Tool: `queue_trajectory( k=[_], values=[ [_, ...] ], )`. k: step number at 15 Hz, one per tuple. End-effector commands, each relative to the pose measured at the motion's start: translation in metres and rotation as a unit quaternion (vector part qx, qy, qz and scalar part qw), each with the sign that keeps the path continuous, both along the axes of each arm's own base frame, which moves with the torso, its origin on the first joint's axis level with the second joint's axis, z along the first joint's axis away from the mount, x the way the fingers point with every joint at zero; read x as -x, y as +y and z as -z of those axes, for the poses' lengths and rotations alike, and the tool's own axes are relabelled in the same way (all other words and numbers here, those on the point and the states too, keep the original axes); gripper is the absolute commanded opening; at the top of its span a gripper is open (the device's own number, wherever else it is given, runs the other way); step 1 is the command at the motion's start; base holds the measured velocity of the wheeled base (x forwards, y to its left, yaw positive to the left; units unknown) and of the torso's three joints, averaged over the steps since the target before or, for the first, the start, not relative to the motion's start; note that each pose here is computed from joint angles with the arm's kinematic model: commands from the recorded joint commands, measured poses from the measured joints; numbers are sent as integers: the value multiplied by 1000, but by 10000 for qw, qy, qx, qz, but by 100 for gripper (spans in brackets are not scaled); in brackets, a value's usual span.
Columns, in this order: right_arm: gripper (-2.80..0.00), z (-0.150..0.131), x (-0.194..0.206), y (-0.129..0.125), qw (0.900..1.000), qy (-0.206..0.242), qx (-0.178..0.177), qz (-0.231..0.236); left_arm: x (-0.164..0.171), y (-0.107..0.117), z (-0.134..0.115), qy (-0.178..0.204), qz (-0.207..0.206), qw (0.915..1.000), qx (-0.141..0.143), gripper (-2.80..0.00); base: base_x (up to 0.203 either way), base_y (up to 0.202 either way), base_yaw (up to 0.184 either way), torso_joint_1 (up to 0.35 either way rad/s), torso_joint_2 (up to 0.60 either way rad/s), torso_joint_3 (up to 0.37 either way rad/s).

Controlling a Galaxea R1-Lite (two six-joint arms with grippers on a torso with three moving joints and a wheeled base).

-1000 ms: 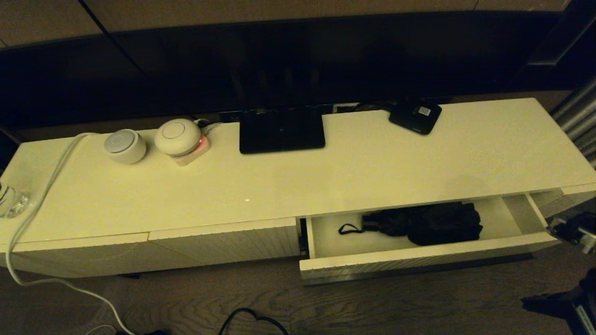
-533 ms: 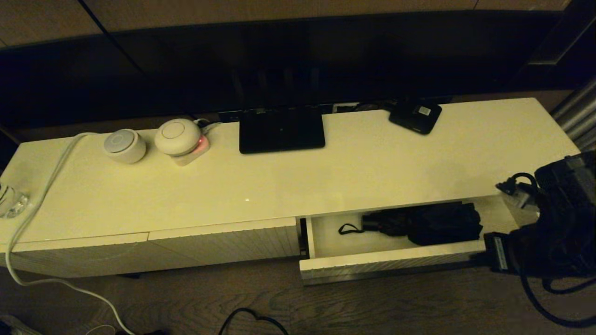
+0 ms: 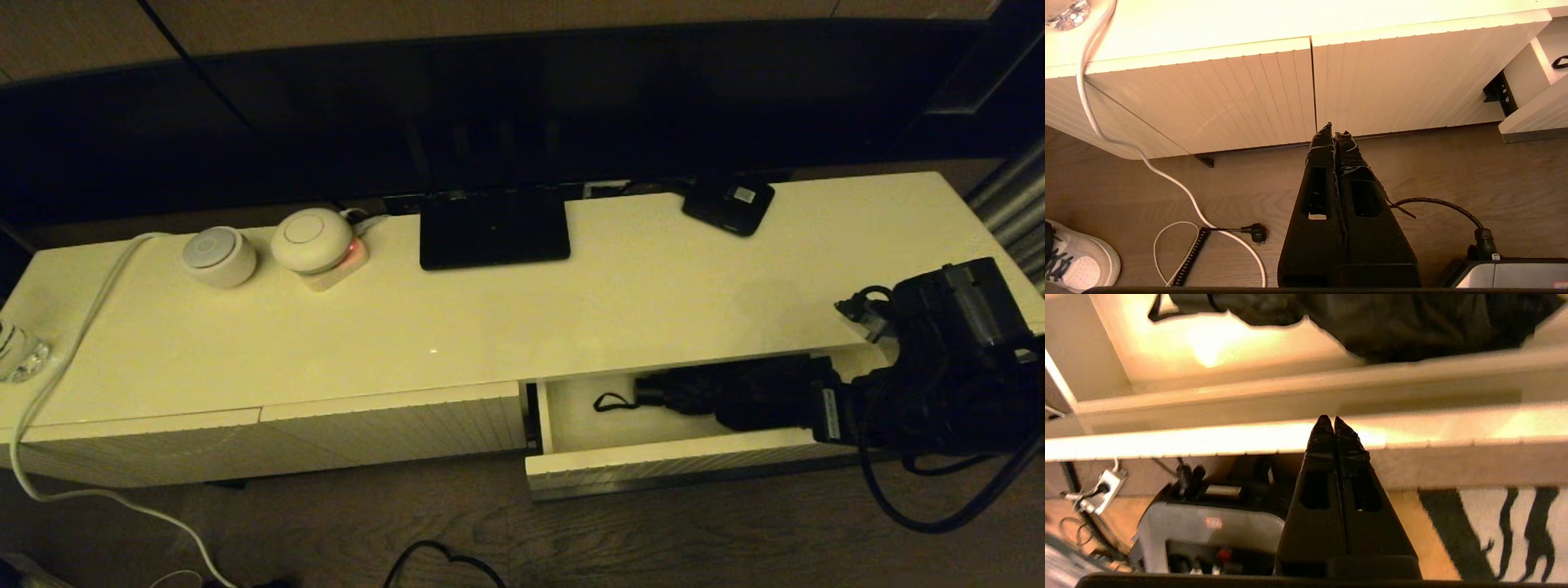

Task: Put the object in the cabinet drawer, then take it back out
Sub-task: Open the drawer

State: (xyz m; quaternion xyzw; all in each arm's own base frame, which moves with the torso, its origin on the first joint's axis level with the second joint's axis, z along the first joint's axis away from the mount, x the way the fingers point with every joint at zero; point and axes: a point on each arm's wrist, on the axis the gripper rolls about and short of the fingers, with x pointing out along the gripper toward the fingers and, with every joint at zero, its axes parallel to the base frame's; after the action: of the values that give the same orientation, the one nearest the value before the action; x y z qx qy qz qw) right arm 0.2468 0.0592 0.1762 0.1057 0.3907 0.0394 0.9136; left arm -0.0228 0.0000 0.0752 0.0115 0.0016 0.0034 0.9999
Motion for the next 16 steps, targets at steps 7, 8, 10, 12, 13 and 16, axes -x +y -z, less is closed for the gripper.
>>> queue_trajectory(
  k=[7, 8, 10, 12, 13, 16],
  values=[
    [-280, 29, -7, 6, 9995, 72, 211, -212, 0, 0, 1, 15, -4, 10000, 0, -280, 0, 0, 0, -1, 0, 6],
    [-280, 27, -7, 6, 9996, 11, 200, -208, 0, 0, 1, 15, -4, 10000, 0, -280, 0, 0, 0, 0, 0, 0],
    [-280, 28, -7, 5, 9996, 40, 213, -196, 0, 0, 1, 15, -4, 10000, 0, -280, 0, 0, 0, 0, 0, 0],
    [-280, 25, -5, 5, 9996, -41, 208, -191, 0, 0, 1, 15, -4, 10000, 0, -280, 0, 0, 0, 0, 0, 0],
    [-280, 19, -4, 5, 9995, -165, 190, -183, 0, 0, 1, 15, -4, 10000, 0, -280, 0, 0, 0, 0, 0, 0],
    [-280, 1, 8, 2, 9976, -515, 296, -366, 0, 0, 1, 15, -4, 10000, 0, -280, 0, 0, 0, 0, 0, 0]
  ],
)
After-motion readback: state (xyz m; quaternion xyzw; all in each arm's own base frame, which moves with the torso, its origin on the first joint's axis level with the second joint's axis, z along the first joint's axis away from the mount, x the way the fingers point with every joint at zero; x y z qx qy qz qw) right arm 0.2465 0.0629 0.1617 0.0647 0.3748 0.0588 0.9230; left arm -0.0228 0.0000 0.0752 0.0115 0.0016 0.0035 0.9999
